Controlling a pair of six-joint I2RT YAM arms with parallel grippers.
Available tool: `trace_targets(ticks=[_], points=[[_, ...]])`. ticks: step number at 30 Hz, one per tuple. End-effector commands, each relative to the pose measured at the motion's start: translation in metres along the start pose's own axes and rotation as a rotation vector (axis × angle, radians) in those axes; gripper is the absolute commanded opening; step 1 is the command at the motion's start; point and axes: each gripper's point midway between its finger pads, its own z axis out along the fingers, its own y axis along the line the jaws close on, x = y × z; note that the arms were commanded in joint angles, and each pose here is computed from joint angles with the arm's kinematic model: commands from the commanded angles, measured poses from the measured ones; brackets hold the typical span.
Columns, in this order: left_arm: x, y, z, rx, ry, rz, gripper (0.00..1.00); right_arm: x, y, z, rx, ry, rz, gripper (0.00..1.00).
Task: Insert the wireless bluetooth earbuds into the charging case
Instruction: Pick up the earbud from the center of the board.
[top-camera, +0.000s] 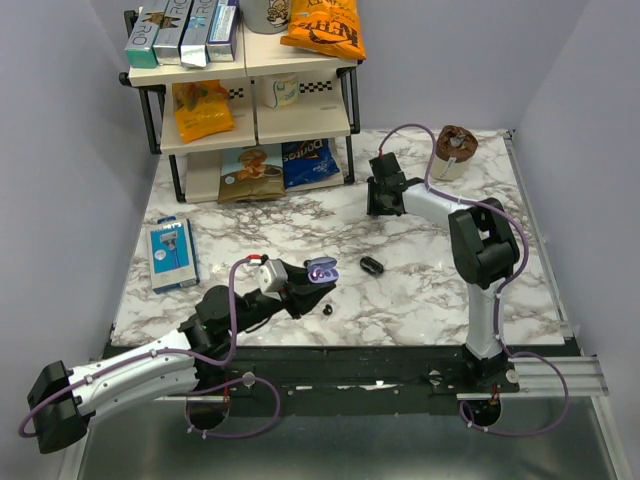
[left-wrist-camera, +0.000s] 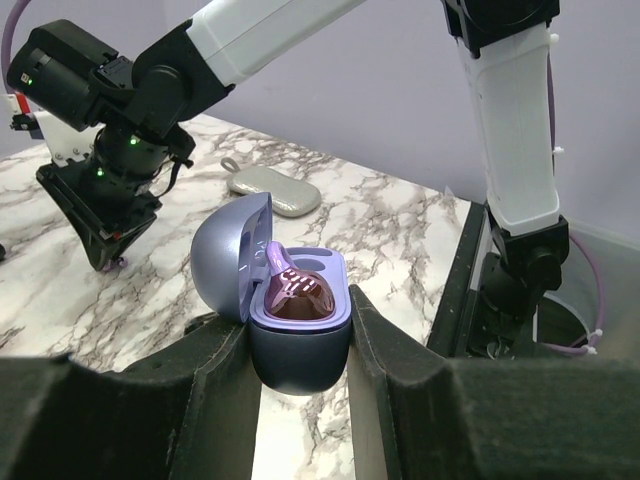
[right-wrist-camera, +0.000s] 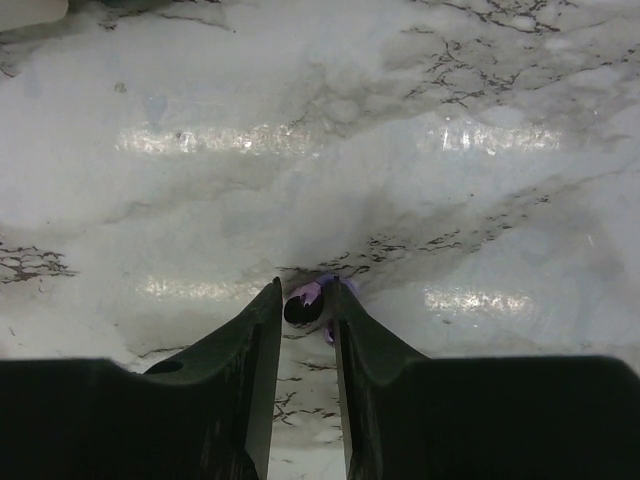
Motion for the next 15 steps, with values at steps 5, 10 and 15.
trace_targets(ticks=[5, 10, 15], points=[[-0.001, -0.002, 0.002, 0.006, -0.020, 0.000, 0.00, 0.027, -0.003, -0.001, -0.021, 0.070, -0.027, 0.32], [-0.002, -0.004, 0.001, 0.011, -0.022, -0.002, 0.00, 0.022, 0.008, -0.012, -0.048, 0.011, -0.096, 0.22], [-0.004, -0.006, 0.001, 0.019, -0.030, -0.001, 0.00, 0.016, 0.039, -0.047, -0.148, -0.104, -0.307, 0.19]])
